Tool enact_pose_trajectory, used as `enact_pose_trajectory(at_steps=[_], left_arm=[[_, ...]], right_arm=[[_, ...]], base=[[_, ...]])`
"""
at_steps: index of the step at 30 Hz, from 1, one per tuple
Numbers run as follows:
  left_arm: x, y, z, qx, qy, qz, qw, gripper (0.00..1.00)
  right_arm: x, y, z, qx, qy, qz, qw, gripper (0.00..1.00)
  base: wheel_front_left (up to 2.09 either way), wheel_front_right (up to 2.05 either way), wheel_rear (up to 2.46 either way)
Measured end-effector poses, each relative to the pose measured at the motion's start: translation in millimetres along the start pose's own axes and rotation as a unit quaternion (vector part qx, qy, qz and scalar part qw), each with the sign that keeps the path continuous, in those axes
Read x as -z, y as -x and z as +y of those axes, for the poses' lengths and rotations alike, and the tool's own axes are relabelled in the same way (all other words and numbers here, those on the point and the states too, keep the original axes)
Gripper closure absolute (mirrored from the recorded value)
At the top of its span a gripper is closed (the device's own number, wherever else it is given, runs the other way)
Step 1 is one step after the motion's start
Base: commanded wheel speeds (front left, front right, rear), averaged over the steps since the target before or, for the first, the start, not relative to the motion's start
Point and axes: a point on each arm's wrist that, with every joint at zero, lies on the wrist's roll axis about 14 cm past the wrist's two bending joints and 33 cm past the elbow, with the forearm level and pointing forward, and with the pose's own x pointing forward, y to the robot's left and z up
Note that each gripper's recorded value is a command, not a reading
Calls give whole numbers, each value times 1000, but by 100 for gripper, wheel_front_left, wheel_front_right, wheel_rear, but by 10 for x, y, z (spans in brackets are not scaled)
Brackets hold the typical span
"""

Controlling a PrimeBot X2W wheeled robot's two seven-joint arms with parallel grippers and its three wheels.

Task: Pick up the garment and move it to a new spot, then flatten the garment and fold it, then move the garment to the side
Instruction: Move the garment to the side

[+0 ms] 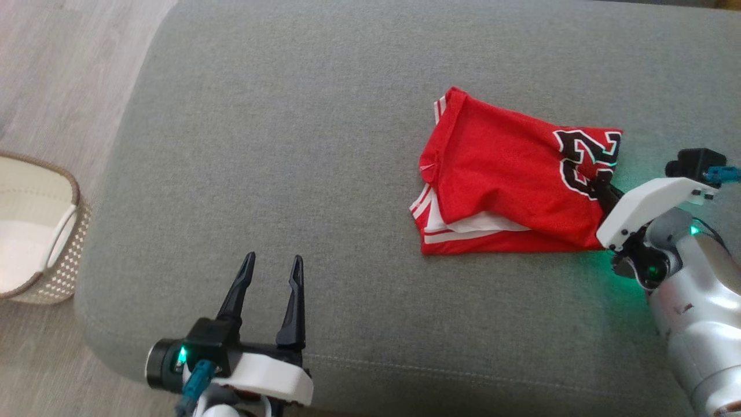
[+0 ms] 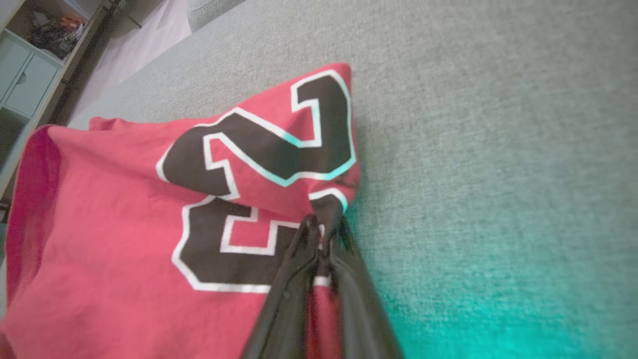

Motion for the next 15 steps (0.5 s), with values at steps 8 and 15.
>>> enact_pose_trajectory(at_steps=[8, 15], left_arm=[[-29, -61, -167, 29, 2, -7, 1000, 0], [-27, -175, -460, 84, -4, -10, 996, 0]], right_arm=[[-212, 228, -127, 3, 34, -51, 998, 100], [-928, 725, -740, 64, 78, -130, 986, 100]], base=[[0, 0, 0], [0, 0, 0]])
